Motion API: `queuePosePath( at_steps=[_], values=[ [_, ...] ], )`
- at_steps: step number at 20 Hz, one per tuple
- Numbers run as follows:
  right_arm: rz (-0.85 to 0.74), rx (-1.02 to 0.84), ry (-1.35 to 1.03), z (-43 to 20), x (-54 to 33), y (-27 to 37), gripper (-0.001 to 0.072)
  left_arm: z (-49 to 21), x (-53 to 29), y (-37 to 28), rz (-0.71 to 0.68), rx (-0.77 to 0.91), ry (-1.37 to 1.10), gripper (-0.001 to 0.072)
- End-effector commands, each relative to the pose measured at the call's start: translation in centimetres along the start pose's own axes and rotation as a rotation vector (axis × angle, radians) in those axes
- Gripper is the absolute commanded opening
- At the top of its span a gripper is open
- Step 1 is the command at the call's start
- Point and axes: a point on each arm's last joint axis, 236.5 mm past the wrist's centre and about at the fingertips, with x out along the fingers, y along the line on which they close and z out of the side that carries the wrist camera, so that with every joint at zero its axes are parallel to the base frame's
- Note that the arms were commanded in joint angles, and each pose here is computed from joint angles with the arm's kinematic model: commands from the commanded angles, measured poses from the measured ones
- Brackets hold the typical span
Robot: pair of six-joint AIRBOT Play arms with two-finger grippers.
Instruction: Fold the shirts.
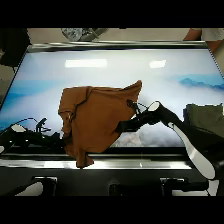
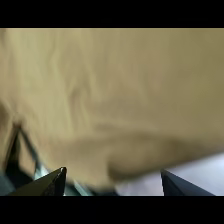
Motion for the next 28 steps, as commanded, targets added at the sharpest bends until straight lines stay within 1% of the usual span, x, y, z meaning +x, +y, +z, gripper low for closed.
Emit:
queuePosePath(
  at_steps=[1,2,3,4,5,6,7,9,10,12,13,14,15,17,18,20,23,24,26,28],
  values=[
    [-0.063,0.073,-0.115,2.1,2.6,0.7,0.0654,2.4,-0.5,0.1,0.015,0.043,-0.099,0.0038],
    [-0.061,0.075,-0.107,1.9,2.9,1.1,0.0571,2.9,-0.8,-0.1,0.016,0.051,-0.112,0.0038],
    [-0.054,0.071,-0.086,1.4,3.0,1.3,0.0342,3.6,-1.3,-0.3,0.016,0.060,-0.129,0.0038],
    [-0.043,0.068,-0.054,0.7,2.8,1.5,0.0047,4.4,-2.1,-0.8,0.015,0.076,-0.148,0.0037],
    [-0.045,0.017,-0.039,0.6,2.2,1.7,0.0040,5.2,-3.2,-1.6,0.010,0.099,-0.163,0.0037],
    [-0.078,-0.104,-0.020,0.7,0.6,1.7,0.0040,6.2,-5.1,-2.9,0.005,0.142,-0.194,0.0036],
    [-0.150,-0.249,0.000,1.1,-1.8,1.4,0.0040,7.4,-7.7,-4.7,-0.001,0.206,-0.254,0.0036],
    [-0.420,-0.482,-0.023,3.8,-10.1,0.6,0.0040,10.1,-16.0,-10.4,-0.025,0.342,-0.500,0.0035],
    [-0.568,-0.584,-0.124,6.4,-16.0,1.8,0.0040,10.8,-21.3,-14.4,-0.064,0.410,-0.665,0.0036],
    [-0.808,-0.763,-0.442,10.5,-28.8,8.7,0.0039,8.4,-34.9,-23.4,-0.168,0.558,-1.075,0.0036],
    [-0.866,-0.837,-0.636,11.0,-34.7,13.8,0.0039,5.4,-41.0,-26.9,-0.222,0.604,-1.252,0.0036],
    [-0.891,-0.904,-0.842,10.0,-40.4,19.4,0.0040,1.1,-46.9,-30.1,-0.288,0.637,-1.423,0.0036],
    [-0.907,-0.954,-1.005,7.9,-45.1,23.8,0.0040,-3.3,-51.2,-32.4,-0.325,0.692,-1.560,0.0036],
    [-0.917,-1.023,-1.258,2.4,-51.7,30.2,0.0039,-11.5,-56.1,-35.1,-0.329,0.820,-1.745,0.0036],
    [-0.914,-1.039,-1.317,0.2,-53.2,31.6,0.0039,-14.2,-57.0,-35.8,-0.327,0.860,-1.789,0.0036],
    [-0.875,-1.005,-1.344,-3.0,-53.9,32.3,0.0040,-17.3,-57.5,-36.2,-0.348,0.885,-1.829,0.0037],
    [-0.804,-0.905,-1.277,-4.8,-52.4,31.0,0.0040,-17.2,-57.5,-36.1,-0.331,0.884,-1.834,0.0036],
    [-0.790,-0.863,-1.215,-4.9,-51.2,29.8,0.0040,-16.1,-57.6,-35.6,-0.290,0.868,-1.832,0.0036],
    [-0.774,-0.743,-0.990,-4.7,-47.1,25.7,0.0040,-12.4,-56.7,-34.2,-0.192,0.830,-1.779,0.0036],
    [-0.738,-0.536,-0.599,-6.1,-40.1,19.3,0.0039,-7.1,-53.4,-32.4,-0.119,0.783,-1.617,0.0036]
  ],
)
